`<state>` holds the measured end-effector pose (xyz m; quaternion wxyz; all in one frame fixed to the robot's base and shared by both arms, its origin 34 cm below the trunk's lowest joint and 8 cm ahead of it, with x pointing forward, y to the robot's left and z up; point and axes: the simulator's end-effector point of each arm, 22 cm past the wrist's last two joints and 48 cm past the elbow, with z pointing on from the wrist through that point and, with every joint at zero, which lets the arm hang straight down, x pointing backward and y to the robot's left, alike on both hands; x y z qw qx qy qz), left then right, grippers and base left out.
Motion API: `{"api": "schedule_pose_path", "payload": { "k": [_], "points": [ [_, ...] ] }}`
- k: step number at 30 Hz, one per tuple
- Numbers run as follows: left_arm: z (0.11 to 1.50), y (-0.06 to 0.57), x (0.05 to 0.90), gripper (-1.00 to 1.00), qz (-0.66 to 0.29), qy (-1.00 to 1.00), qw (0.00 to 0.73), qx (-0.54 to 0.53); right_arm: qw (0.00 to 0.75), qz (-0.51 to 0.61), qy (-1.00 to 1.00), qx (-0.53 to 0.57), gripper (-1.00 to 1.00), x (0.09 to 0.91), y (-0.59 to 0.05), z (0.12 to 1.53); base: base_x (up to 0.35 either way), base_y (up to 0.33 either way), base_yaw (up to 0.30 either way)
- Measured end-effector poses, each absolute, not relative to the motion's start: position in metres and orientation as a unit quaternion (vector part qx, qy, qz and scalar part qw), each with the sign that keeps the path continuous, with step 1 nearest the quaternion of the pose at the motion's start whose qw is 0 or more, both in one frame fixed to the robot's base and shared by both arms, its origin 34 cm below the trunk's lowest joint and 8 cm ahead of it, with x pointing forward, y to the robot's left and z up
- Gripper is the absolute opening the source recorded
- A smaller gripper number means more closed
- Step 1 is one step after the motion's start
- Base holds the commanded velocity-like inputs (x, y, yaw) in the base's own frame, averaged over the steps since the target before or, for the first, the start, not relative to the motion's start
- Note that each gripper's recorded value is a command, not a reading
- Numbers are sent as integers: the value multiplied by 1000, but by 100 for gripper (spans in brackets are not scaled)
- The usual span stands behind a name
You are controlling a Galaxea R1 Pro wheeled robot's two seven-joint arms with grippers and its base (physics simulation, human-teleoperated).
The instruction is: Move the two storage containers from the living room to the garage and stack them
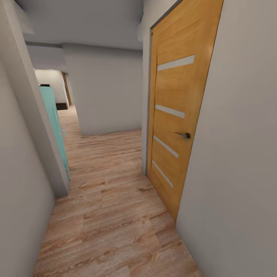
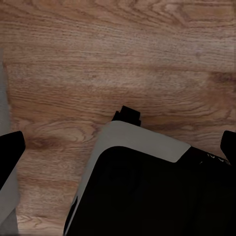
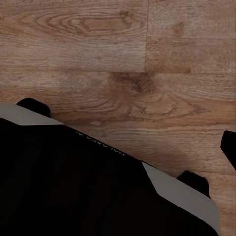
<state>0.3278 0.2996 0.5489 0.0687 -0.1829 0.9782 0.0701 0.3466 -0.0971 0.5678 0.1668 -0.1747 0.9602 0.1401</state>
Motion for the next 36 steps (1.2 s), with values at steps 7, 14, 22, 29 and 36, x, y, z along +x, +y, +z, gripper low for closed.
{"api": "schedule_pose_path", "payload": {
  "k": [7,14,22,29,36],
  "points": [
    [547,300,324,100,71,979,64,-183,163,141,961,-174,100,343,-97,566,15,0,184],
    [546,300,321,100,72,979,60,-182,158,142,962,-173,100,340,-97,564,1,0,196],
    [544,300,318,100,73,979,56,-182,155,142,962,-173,100,338,-97,562,0,0,221],
    [544,300,317,100,73,979,54,-182,154,142,963,-173,100,337,-98,562,0,-11,143],
    [544,300,317,100,73,979,55,-182,153,142,963,-172,100,336,-98,562,20,-109,12]
  ]
}}
